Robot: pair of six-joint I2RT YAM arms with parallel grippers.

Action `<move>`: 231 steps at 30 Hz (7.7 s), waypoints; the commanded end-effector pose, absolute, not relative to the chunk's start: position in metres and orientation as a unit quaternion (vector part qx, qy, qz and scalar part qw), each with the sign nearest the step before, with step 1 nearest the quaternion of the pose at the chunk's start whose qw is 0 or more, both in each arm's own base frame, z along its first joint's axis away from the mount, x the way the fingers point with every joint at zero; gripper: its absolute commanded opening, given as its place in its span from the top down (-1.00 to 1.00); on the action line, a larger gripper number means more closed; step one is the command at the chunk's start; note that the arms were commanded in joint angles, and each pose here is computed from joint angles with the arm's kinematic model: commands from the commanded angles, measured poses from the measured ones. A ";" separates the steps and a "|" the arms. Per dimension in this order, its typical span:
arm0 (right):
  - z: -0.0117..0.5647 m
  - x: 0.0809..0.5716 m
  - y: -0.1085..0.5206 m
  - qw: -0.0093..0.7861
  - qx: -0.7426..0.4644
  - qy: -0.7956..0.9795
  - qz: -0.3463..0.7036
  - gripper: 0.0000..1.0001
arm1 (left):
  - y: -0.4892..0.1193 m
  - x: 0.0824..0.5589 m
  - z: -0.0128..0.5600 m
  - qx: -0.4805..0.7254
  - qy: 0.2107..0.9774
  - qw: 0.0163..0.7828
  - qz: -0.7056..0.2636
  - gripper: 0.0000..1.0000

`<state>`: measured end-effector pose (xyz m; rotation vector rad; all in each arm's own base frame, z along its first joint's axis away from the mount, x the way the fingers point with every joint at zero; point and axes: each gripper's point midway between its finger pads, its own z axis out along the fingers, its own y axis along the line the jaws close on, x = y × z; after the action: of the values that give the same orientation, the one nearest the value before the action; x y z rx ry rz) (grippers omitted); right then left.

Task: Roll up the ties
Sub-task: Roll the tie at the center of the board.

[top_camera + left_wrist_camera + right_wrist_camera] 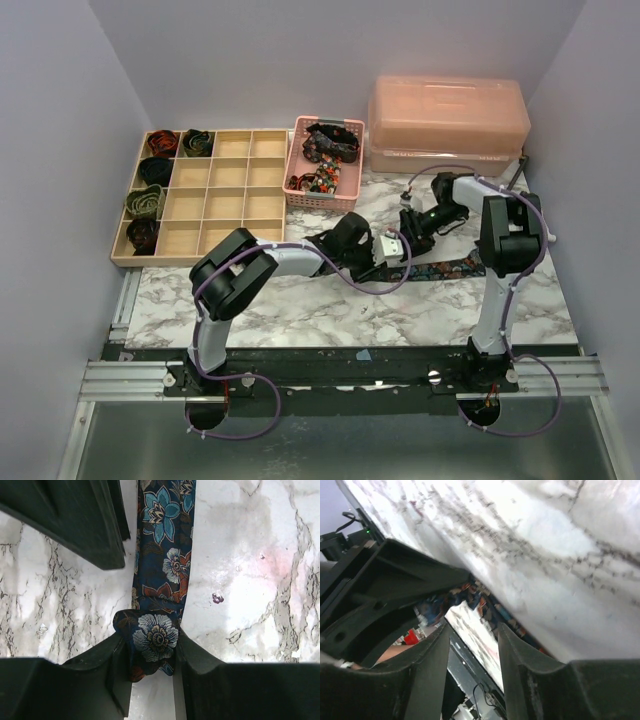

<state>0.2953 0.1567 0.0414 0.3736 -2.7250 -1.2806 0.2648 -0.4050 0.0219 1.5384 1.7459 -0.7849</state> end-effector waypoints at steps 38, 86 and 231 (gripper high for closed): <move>0.009 0.259 0.158 0.120 0.128 -0.904 -0.389 0.99 | -0.342 0.234 -0.050 0.593 0.743 0.182 -0.253 0.14; -0.019 0.279 0.191 0.050 0.215 -0.888 -0.404 0.97 | -0.391 0.272 0.043 0.579 0.579 0.464 -0.337 -0.41; 0.074 0.278 0.211 0.086 0.143 -0.863 -0.477 0.11 | -0.329 0.246 -0.035 0.559 0.745 0.262 -0.253 0.67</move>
<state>0.2860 0.2037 0.0482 0.4729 -2.6548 -1.3056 0.2723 -0.3777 0.0253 1.3832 1.7587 -0.8569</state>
